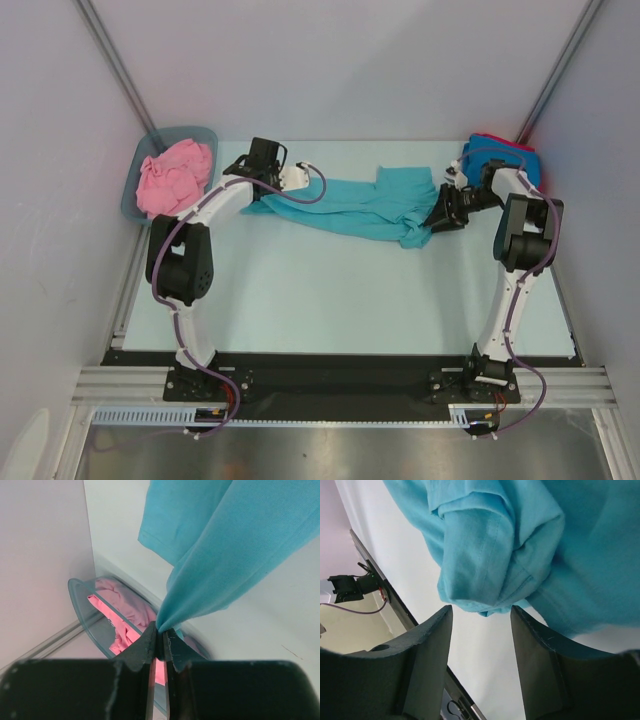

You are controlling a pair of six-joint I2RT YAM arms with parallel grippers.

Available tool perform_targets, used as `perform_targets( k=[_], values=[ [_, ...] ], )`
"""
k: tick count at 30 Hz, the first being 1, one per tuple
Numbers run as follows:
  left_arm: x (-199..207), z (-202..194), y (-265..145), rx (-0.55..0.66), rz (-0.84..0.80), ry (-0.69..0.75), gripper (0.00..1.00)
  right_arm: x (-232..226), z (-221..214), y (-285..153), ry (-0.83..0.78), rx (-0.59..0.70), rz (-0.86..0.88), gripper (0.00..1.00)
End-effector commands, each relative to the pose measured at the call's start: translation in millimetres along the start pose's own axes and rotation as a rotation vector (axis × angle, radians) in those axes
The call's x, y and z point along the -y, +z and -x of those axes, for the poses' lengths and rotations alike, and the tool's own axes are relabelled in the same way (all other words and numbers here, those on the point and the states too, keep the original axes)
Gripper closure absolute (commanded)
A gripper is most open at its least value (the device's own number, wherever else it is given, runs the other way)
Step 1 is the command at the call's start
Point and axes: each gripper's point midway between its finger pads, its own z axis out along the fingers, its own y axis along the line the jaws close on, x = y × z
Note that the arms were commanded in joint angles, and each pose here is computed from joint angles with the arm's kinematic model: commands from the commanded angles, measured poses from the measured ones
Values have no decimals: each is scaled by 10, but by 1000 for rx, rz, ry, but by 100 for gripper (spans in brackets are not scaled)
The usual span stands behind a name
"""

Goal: Fold and stack the t-shirts
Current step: Flatten the tshirt out

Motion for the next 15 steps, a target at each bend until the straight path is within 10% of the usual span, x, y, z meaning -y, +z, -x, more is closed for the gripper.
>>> perform_targets(
  k=[1,15],
  values=[
    [-156,50,-133,14,56,-7,87,-52,83,-40,-11,12,28,45],
    [-128,50,-118,9,51,0,87,-76,177,-61,-30,23,41,51]
  ],
)
